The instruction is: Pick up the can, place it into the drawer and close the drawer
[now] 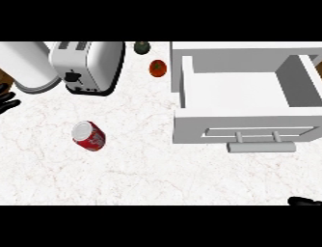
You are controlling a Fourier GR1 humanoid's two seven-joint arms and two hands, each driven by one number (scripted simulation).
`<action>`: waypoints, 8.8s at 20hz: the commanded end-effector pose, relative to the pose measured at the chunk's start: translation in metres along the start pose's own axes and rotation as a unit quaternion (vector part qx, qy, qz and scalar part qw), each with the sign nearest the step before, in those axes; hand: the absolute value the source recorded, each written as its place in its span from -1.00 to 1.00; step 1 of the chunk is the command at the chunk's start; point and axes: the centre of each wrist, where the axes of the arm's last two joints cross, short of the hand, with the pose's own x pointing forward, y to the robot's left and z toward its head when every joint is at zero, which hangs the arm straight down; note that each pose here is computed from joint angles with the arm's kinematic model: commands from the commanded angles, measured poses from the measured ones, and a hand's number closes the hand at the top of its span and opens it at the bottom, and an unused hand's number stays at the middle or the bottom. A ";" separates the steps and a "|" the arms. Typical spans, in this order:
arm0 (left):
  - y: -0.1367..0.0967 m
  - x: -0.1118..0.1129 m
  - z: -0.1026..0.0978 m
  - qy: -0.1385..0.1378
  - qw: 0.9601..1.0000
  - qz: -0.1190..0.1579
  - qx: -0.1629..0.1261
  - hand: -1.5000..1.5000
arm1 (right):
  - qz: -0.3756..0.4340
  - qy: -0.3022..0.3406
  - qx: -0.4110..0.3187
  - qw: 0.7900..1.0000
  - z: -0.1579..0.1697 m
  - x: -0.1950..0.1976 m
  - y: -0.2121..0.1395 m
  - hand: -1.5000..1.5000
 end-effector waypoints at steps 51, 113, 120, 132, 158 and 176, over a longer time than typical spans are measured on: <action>-0.006 -0.156 -0.059 0.119 0.982 0.123 0.081 -1.00 | -0.002 -0.005 0.008 1.000 0.066 0.021 -0.099 -1.00; -0.095 -0.206 -0.169 -0.016 0.897 0.168 0.409 1.00 | -0.012 0.008 -0.017 1.000 0.084 0.039 -0.080 -1.00; -0.099 -0.142 -0.190 -0.018 0.903 0.145 0.403 1.00 | -0.020 0.012 -0.019 1.000 0.100 0.016 -0.100 -1.00; -0.122 -0.035 -0.244 -0.034 0.908 0.100 0.406 1.00 | -0.015 0.007 -0.010 1.000 0.093 0.036 -0.087 -1.00; -0.157 0.036 -0.387 -0.016 0.915 0.066 0.398 1.00 | -0.022 -0.002 0.007 1.000 0.080 0.047 -0.081 -1.00; -0.167 0.031 -0.419 0.015 0.916 0.039 0.398 1.00 | -0.041 -0.003 0.020 0.999 0.064 0.044 -0.082 -1.00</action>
